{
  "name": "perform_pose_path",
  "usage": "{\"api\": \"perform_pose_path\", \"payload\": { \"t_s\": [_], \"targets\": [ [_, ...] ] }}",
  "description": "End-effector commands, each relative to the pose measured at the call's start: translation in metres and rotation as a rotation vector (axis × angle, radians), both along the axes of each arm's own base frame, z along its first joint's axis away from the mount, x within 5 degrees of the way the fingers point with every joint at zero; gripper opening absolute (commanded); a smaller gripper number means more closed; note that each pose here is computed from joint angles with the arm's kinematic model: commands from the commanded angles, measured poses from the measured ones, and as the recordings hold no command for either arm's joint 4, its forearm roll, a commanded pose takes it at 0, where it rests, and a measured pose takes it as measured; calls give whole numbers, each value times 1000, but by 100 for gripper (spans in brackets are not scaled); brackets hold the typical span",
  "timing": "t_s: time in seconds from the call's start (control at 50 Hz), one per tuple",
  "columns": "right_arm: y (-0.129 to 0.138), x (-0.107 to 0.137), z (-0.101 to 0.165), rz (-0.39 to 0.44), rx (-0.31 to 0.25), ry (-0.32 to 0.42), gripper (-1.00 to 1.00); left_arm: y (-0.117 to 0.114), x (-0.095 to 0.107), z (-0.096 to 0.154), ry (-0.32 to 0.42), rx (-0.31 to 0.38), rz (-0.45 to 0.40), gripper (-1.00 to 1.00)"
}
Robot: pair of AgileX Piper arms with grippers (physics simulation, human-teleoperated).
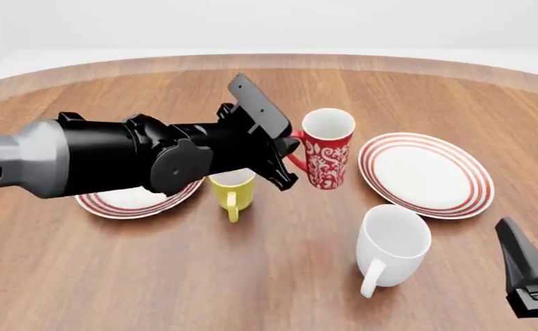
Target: Put the red mug on the left plate.
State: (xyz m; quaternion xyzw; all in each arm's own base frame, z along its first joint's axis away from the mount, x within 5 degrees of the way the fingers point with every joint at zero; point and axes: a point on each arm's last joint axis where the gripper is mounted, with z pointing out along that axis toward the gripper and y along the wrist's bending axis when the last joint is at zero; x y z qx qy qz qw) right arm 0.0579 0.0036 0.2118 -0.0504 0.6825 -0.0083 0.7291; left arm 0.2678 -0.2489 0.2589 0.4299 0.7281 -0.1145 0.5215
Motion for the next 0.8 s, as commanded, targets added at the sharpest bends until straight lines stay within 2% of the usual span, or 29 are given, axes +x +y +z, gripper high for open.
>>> {"api": "perform_pose_path", "payload": {
  "t_s": [0.02, 0.2, 0.46, 0.8],
  "targets": [
    [0, -2, -1, 2, -6, -3, 100, 18, -6, 43, -24, -54, 37, -100],
    [0, -2, 0, 3, -12, -5, 100, 38, 5, 58, -42, -71, 101, -100],
    [0, -2, 0, 6, -18, -7, 100, 67, 19, 61, -56, -97, 201, -100],
    [0, -2, 0, 7, -24, -8, 100, 121, 54, 48, -78, -99, 388, -100]
  ]
}}
